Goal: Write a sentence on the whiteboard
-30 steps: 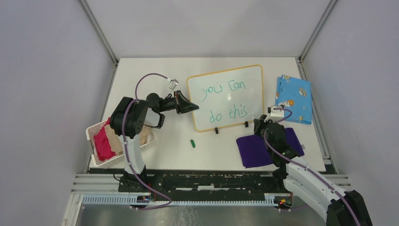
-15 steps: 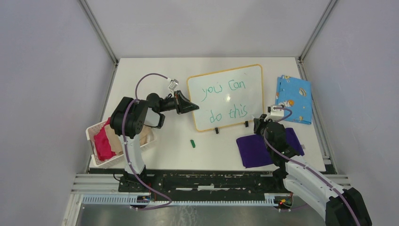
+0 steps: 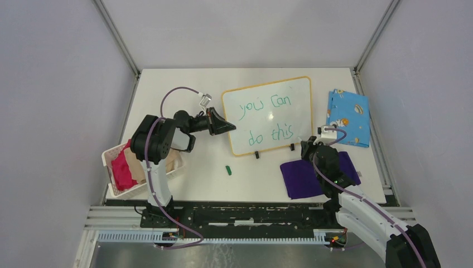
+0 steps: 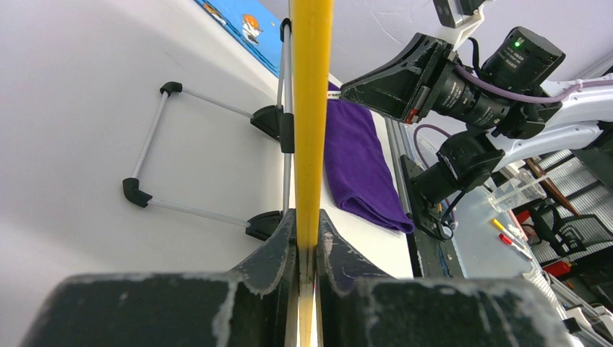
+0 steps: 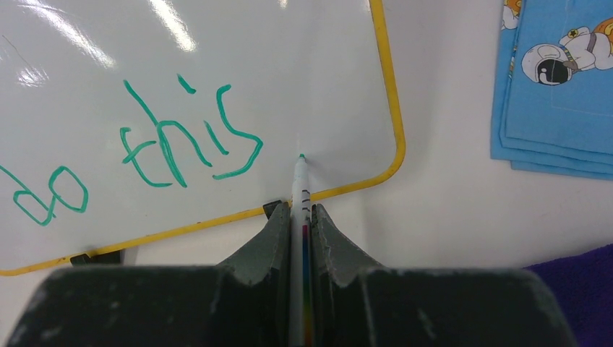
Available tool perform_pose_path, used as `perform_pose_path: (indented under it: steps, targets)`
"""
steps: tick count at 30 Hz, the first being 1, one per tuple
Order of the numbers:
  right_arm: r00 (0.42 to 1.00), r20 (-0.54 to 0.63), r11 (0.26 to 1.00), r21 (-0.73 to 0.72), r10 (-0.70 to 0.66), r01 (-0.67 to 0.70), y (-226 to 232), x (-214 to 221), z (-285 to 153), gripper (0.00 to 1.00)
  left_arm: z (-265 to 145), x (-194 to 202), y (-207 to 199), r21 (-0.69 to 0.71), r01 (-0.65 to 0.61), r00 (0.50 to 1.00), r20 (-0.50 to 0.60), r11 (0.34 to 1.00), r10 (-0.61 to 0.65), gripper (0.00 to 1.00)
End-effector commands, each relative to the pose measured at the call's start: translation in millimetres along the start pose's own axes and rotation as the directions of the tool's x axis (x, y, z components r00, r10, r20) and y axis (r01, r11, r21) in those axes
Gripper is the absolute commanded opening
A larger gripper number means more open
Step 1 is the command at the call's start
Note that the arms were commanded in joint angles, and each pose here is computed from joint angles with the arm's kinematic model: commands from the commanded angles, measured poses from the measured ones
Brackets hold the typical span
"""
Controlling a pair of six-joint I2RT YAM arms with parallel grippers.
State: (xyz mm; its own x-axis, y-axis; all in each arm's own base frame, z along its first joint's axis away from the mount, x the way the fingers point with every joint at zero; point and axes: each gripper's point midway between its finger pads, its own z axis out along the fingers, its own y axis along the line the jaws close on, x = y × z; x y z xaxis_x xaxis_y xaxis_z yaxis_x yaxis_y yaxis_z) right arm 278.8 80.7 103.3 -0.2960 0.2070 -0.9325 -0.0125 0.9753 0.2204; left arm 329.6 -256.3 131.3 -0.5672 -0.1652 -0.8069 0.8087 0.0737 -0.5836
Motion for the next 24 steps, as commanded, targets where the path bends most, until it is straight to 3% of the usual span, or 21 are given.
perform_pose_path:
  steps: [1,9,24]
  targets:
    - [1.0,0.01,1.0,-0.009,0.017,-0.017,1,-1,0,0.0,2,11,-6,0.039,0.027,0.999,-0.035,0.999,-0.025,0.02]
    - [1.0,0.015,1.0,-0.005,0.014,-0.014,0,-4,-1,0.0,2,11,-6,0.038,0.026,0.999,-0.035,0.999,-0.024,0.02]
    - [0.993,0.111,0.997,-0.08,0.027,-0.019,16,-57,-27,0.0,2,9,-7,0.038,0.023,0.999,-0.031,0.999,-0.022,0.02]
